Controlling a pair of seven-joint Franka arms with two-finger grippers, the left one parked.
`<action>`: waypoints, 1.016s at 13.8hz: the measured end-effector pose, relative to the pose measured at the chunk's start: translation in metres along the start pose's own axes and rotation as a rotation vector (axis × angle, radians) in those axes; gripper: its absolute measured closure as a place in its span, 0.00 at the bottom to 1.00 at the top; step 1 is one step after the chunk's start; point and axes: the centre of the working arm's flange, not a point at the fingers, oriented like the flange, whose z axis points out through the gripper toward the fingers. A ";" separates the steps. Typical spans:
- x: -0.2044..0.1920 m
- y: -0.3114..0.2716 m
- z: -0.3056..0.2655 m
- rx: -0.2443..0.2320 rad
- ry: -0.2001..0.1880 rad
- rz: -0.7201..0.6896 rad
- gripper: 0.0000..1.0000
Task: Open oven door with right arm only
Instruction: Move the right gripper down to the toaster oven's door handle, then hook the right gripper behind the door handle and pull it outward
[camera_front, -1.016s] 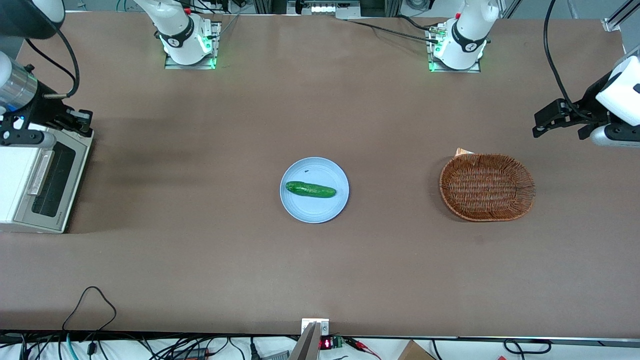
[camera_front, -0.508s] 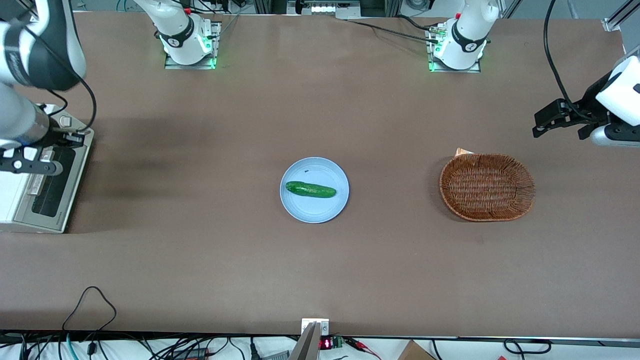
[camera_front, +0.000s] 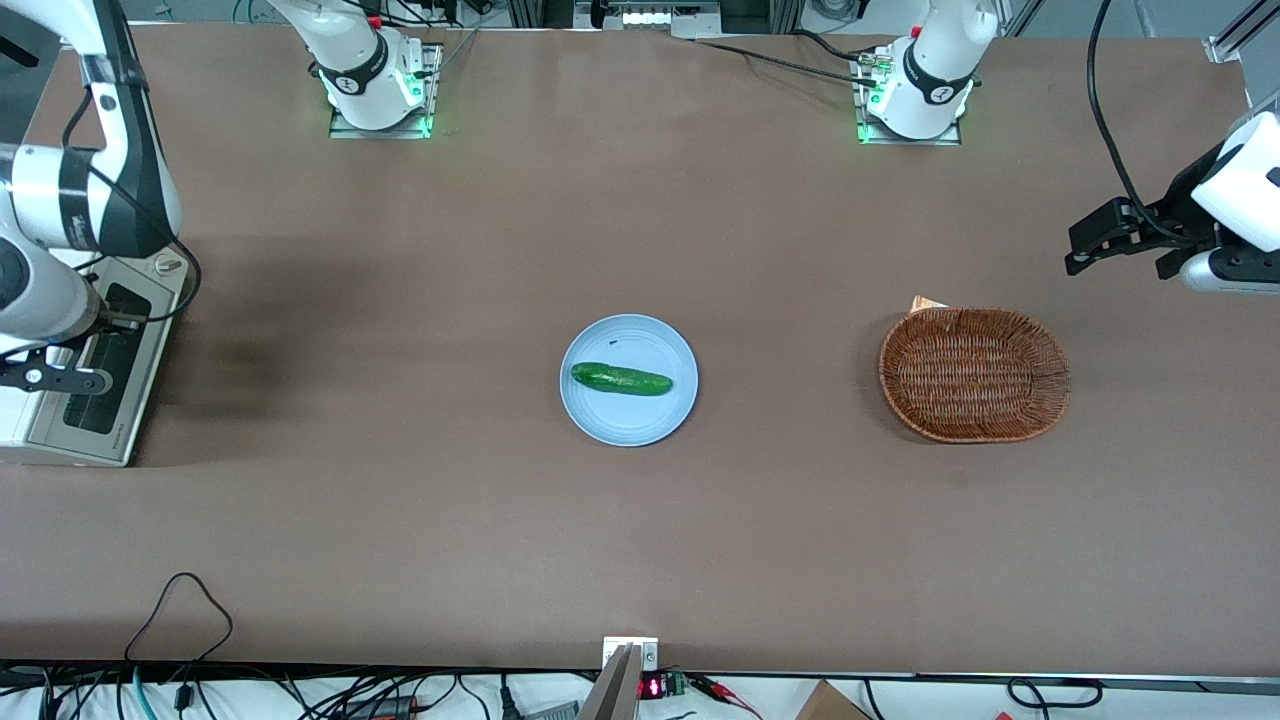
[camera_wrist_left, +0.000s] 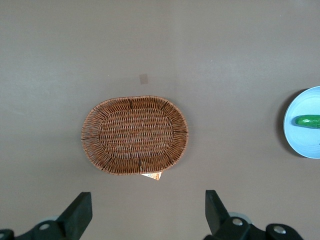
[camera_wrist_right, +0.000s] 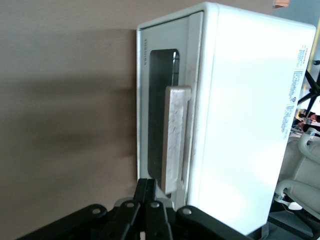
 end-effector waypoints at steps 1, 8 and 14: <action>0.003 -0.003 0.009 -0.024 0.001 0.013 0.99; 0.008 0.006 0.046 -0.113 -0.014 0.040 0.99; 0.005 0.016 0.064 -0.115 -0.014 0.047 0.99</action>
